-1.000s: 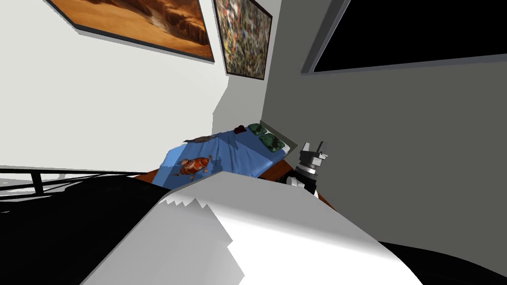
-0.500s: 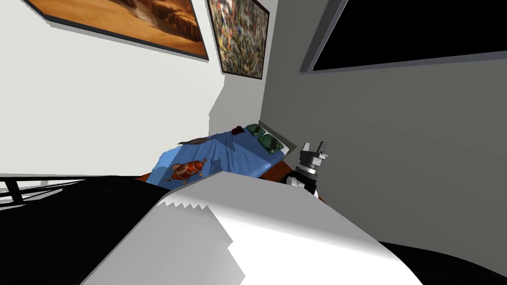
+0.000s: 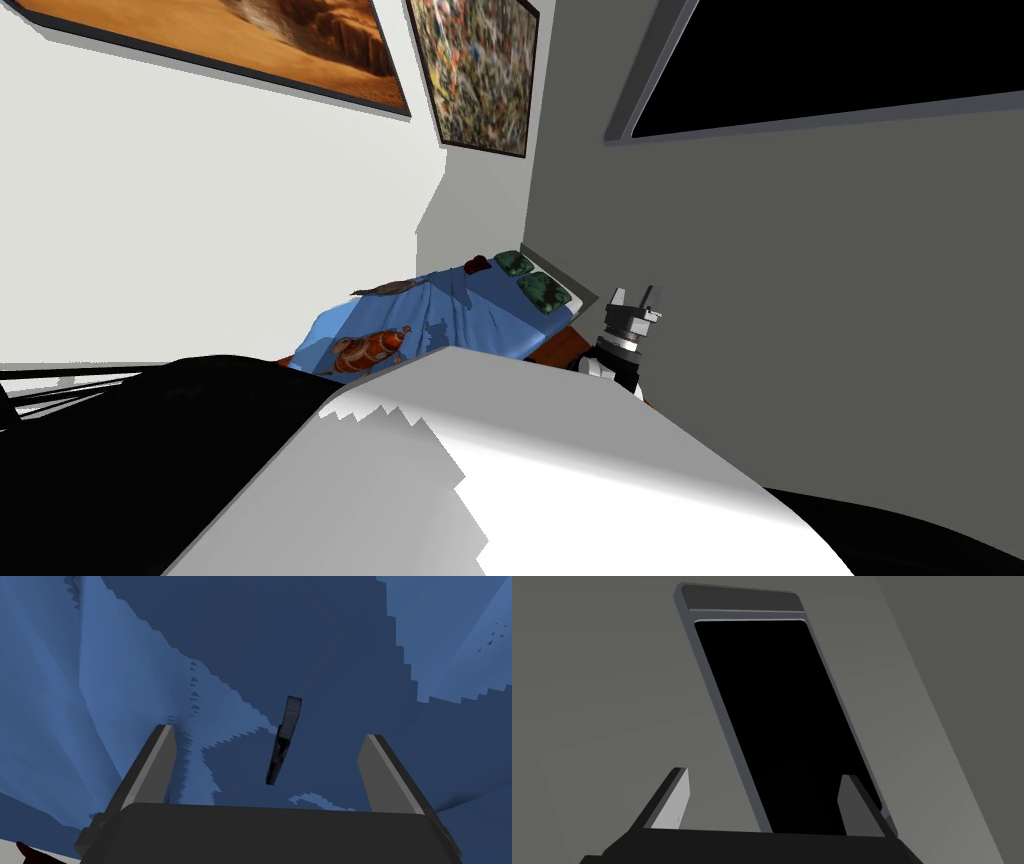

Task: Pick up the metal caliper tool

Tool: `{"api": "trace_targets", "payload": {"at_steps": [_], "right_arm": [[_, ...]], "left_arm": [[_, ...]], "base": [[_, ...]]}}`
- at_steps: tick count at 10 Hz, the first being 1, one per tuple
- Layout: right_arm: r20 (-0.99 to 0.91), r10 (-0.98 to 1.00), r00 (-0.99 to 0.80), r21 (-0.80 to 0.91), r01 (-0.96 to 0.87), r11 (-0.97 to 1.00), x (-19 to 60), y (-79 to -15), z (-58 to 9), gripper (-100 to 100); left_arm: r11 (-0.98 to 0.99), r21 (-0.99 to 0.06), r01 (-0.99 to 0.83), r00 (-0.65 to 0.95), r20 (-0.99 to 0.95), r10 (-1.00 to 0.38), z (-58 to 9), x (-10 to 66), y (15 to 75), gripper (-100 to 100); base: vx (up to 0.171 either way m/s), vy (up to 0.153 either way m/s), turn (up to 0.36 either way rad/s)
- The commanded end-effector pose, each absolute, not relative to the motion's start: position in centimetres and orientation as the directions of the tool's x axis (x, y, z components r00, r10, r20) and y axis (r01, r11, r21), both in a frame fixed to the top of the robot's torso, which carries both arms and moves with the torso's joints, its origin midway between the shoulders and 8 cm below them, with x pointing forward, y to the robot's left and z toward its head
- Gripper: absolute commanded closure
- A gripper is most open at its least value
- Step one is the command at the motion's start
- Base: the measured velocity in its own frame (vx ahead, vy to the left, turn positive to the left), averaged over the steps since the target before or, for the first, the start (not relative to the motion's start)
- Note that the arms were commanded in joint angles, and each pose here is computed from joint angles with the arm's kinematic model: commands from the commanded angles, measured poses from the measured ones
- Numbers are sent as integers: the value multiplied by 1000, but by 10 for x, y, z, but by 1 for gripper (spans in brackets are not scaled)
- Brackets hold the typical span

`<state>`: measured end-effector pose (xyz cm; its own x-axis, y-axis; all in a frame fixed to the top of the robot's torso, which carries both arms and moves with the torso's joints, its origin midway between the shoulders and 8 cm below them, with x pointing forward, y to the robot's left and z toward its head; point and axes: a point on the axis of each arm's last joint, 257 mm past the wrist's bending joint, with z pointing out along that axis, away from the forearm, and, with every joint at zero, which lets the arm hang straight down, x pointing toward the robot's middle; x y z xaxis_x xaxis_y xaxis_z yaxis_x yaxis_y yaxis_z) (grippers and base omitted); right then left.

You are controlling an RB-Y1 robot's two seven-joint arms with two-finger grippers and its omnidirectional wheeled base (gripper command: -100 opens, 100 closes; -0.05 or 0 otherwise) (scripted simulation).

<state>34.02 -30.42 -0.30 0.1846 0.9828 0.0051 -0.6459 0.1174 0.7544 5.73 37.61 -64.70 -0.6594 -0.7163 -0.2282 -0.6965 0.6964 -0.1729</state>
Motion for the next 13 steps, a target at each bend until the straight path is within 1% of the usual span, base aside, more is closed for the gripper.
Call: {"api": "trace_targets", "payload": {"at_steps": [1, 4, 5, 6, 7, 13], "right_arm": [[5, 983, 185, 754, -646, 117, 340, -304, -3, 0], [5, 983, 185, 754, -646, 117, 340, -304, -3, 0], [5, 983, 185, 754, -646, 117, 340, -304, -3, 0], [5, 983, 185, 754, -646, 117, 340, -304, -3, 0], [5, 983, 185, 754, -646, 117, 340, -304, -3, 0], [5, 983, 185, 754, -646, 117, 340, -304, -3, 0]], "left_arm": [[712, -135, -689, -678, -227, -700, -649, 47, 391, -100], [742, -46, -669, -718, -217, -661, -651, 22, 421, -100], [734, -69, -675, -708, -220, -672, -651, 25, 413, -100], [736, -64, -673, -710, -220, -669, -651, 24, 414, 0], [731, -65, -680, -704, -223, -675, -656, 28, 410, -100], [709, -65, -702, -683, -221, -696, -675, 40, 385, -100]], "base": [[46, -35, -9], [82, -37, -17], [22, -2, -9], [0, 0, 0], [-16, 15, -50], [-34, 42, -55]]}}
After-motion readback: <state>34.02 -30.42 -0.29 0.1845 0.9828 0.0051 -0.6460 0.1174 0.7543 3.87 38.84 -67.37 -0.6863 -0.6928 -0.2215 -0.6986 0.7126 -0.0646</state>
